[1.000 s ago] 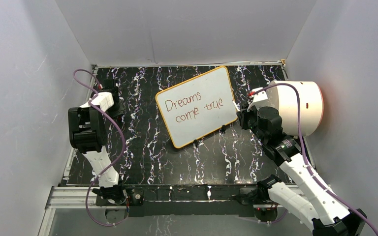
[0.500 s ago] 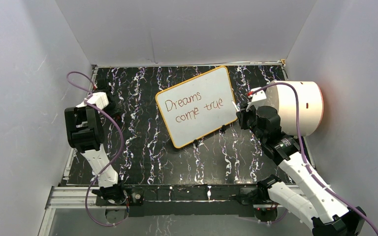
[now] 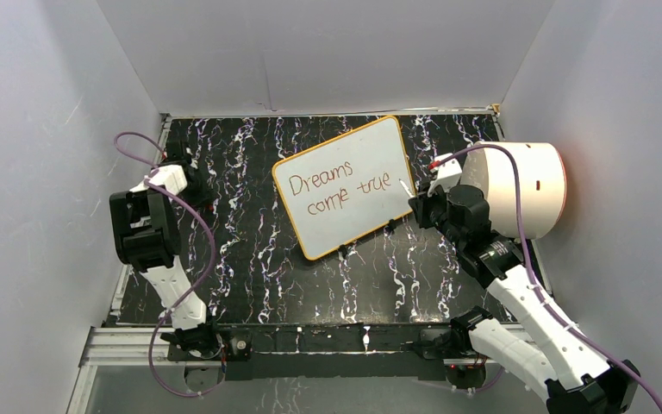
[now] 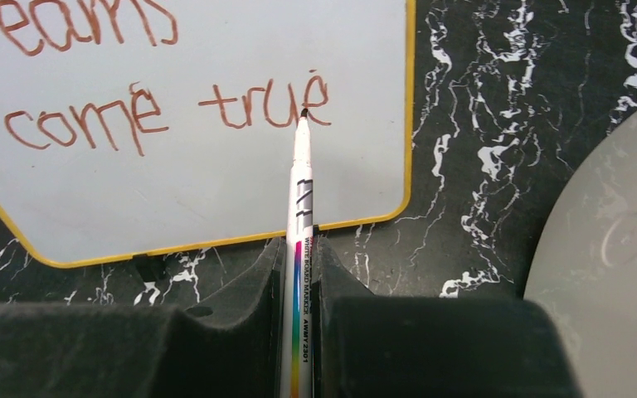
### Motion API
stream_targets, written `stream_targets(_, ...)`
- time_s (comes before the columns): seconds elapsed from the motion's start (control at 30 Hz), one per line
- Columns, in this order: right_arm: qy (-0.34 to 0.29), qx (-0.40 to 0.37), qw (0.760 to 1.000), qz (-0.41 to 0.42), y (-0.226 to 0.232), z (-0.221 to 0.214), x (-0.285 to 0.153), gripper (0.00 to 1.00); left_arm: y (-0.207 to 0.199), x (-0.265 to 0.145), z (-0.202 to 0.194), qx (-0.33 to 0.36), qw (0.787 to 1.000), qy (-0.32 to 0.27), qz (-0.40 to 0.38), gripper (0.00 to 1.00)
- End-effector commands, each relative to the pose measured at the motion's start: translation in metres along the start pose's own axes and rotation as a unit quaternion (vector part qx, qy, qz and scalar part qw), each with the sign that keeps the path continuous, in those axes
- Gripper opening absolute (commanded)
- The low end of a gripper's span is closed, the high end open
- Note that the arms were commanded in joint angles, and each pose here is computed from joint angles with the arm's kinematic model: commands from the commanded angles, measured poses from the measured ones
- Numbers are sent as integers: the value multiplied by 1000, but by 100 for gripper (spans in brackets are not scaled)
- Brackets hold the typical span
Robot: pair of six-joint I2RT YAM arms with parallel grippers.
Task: Write a sentence on the whiteboard
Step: Pick up the pen cap from the center of the board, then close the pen cap.
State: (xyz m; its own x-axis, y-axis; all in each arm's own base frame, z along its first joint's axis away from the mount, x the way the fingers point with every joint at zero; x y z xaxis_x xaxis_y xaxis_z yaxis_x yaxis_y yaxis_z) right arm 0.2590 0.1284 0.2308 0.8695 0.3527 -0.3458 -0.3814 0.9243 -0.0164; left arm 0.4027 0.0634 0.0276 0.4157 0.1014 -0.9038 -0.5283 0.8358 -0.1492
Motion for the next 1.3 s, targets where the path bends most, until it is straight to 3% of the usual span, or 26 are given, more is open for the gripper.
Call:
stream_targets(0.0,-36,-5,998,49,16,21,0,0,-18,-32,-26,-26,997,37,-60,0)
stream_targets(0.27,-41,1,990,138,49,16,2,0,-42,-87,-39,-76,983,6,-165,0)
stream_targets(0.47,-72,15,980,187,74,24,-6,0,-60,-148,-38,-101,957,-67,-265,0)
stream_targets(0.77,-125,15,964,235,124,38,-22,0,-79,-252,-41,-108,893,-174,-401,0)
stream_targets(0.9,-154,16,957,246,144,45,-28,0,-99,-281,-54,-111,861,-166,-467,0)
stream_targets(1.07,-195,20,942,272,169,56,-38,0,-128,-322,-70,-85,824,-198,-524,0)
stream_targets(1.27,-247,20,926,285,190,65,-48,0,-155,-346,-90,-82,784,-180,-589,0)
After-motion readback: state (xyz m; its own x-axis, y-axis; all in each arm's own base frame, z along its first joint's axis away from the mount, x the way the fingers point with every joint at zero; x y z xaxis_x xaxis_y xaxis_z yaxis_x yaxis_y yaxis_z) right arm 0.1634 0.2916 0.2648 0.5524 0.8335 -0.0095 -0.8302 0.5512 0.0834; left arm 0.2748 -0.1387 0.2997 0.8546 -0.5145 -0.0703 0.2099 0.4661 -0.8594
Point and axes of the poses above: each gripper's point midway between its finger pads, its own x axis out along the fingers, its own y axis along the line the jaws close on, z = x × y, the point moved 1 cm from there along -x, back along the fingers, and after that the axes turned 4 degrees about -x, right-handed, at the moved point
